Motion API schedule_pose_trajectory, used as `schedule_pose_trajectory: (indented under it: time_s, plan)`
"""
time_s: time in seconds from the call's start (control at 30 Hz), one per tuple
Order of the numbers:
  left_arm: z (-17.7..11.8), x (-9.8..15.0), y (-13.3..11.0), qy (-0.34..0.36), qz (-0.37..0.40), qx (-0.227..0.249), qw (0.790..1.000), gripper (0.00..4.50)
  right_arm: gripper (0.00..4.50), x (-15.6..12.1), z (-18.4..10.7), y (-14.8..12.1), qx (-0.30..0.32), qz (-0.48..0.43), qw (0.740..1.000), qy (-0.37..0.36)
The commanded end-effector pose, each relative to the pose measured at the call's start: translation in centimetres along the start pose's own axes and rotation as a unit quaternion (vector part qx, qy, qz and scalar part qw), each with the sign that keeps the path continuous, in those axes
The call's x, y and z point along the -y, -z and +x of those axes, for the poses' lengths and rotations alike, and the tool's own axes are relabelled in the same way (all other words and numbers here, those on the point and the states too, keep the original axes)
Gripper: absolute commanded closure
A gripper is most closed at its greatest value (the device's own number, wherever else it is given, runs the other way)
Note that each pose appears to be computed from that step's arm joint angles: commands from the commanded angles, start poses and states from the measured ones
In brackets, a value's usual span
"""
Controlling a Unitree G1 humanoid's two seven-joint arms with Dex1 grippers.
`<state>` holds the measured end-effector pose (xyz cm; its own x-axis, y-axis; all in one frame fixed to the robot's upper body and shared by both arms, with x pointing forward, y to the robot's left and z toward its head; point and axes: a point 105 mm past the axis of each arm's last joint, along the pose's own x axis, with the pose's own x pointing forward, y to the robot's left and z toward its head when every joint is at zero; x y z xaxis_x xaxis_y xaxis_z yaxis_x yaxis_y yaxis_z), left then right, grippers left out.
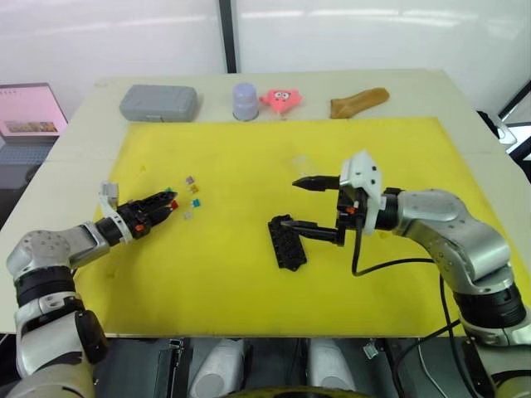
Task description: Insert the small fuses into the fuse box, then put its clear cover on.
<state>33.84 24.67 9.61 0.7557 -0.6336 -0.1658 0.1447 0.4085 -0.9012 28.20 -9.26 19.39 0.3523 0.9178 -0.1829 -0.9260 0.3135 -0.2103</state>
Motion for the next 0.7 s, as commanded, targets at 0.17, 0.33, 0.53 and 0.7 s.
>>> schedule_pose_trajectory:
  time_s: [0.17,0.33,0.53,0.7]
  plan:
    - [0.0,-2.0,1.1,-0.054,0.019,-0.023,0.998,3.34,0.00,0.3,-0.7,-0.7,0.002,-0.026,1.000,0.009]
    - [-0.5,-1.8,0.2,-0.050,0.021,0.006,0.999,4.45,0.00,0.4,-0.9,-0.8,0.003,-0.027,1.000,0.012]
    - [-2.3,0.1,-0.8,-0.021,0.030,0.036,0.999,4.45,0.00,0.1,-1.1,-0.8,0.003,-0.022,1.000,0.010]
    - [-3.2,6.4,-1.7,0.079,0.065,0.050,0.993,4.45,0.00,0.1,-1.6,-1.8,0.029,0.001,0.999,0.018]
